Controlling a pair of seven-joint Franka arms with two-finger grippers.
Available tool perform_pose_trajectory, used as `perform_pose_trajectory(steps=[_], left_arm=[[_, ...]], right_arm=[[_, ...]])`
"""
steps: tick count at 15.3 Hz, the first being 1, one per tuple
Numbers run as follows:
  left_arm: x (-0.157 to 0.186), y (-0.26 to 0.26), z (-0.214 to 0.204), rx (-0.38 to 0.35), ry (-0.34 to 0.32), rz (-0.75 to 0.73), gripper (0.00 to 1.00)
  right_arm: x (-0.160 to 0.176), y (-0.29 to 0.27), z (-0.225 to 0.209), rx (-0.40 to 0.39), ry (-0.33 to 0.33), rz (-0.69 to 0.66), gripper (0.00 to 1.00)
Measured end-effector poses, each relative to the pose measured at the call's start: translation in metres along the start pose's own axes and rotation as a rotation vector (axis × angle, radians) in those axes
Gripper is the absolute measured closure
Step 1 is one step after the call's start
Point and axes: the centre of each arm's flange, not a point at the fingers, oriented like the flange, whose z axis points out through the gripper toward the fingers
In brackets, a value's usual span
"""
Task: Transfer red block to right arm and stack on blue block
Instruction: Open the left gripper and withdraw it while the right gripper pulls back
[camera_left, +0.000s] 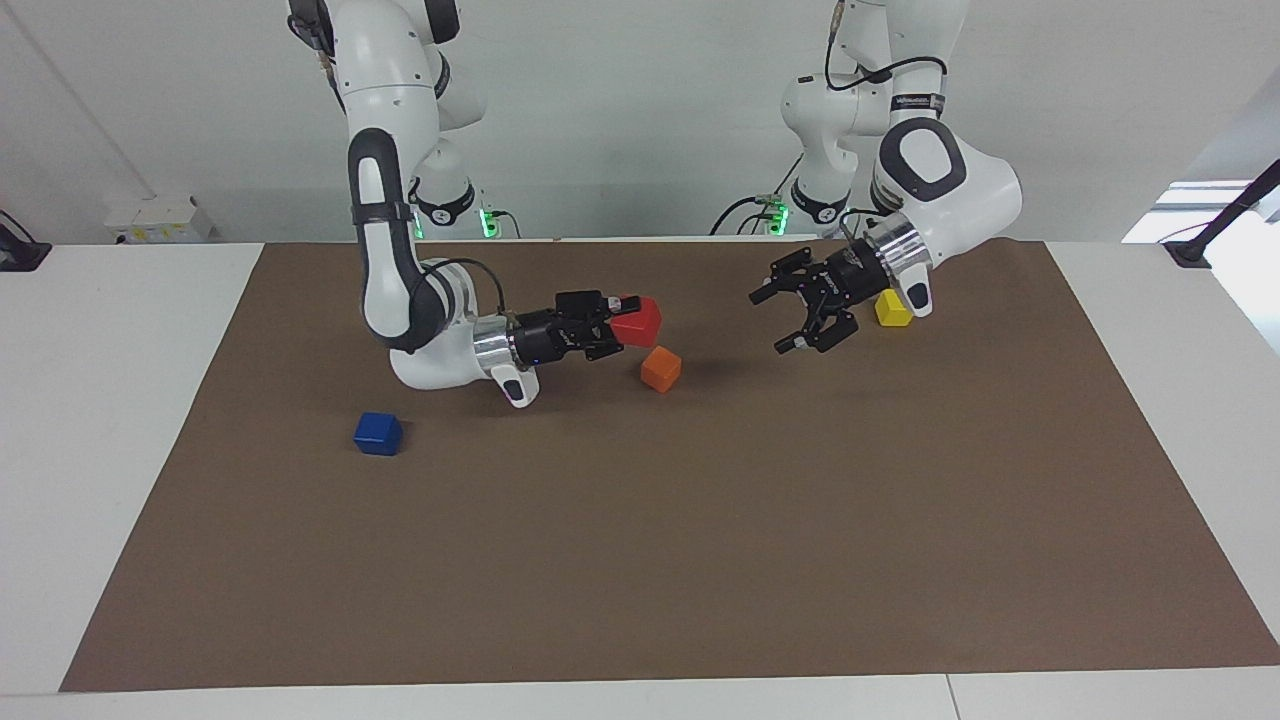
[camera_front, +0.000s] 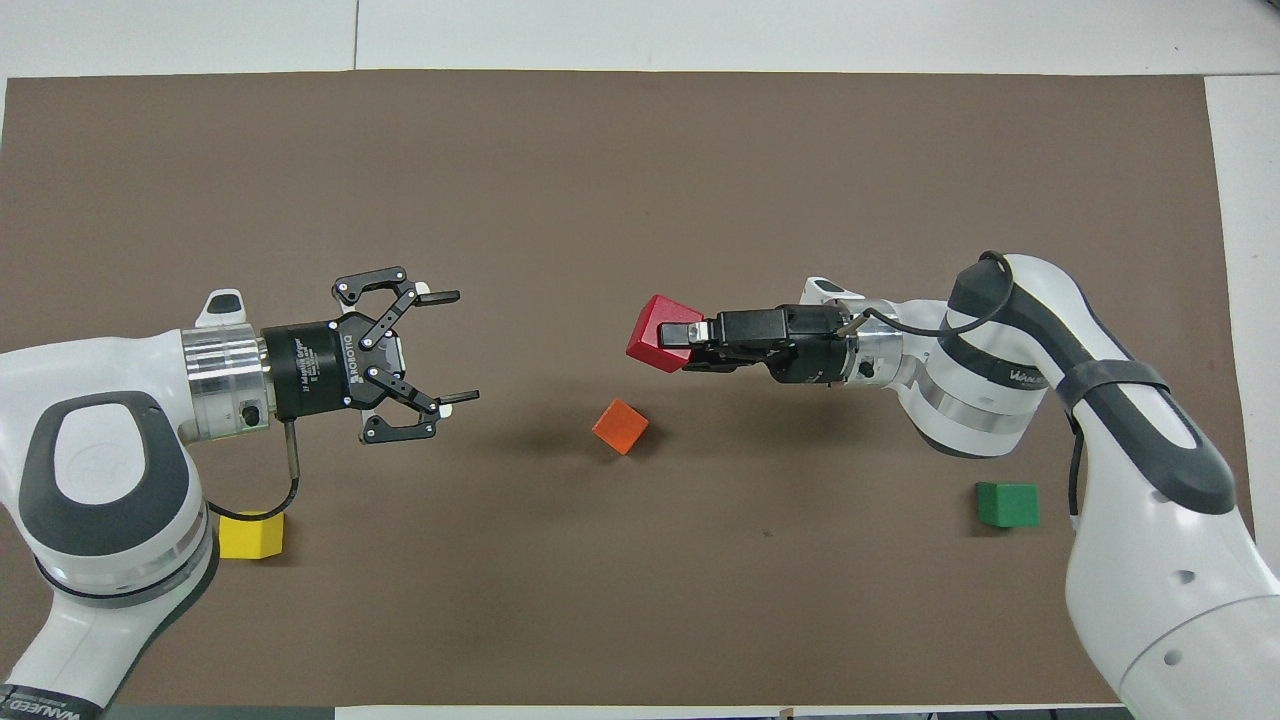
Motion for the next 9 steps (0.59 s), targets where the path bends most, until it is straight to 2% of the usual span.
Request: perform_pose_trajectory(steps=[2, 4, 6, 9], left_arm=[[0.02, 0.006, -0.026, 0.02, 0.045, 0.067, 0.0], [0.036, 0.01, -0.051, 0.042, 0.095, 0.147, 0.0], [0.042, 0.016, -0.072, 0.079, 0.153, 0.256, 0.0], [0.044, 0.03, -0.098, 0.165, 0.254, 0.473, 0.0]], right_arm=[[0.001, -0.023, -0.001, -0.068, 0.041, 0.028, 0.44], [0.001, -0.051, -0.005, -0.189, 0.08, 0.064, 0.44], [-0.003, -0.088, -0.007, -0.321, 0.108, 0.095, 0.44], [-0.006, -0.135, -0.016, -0.48, 0.137, 0.155, 0.44]])
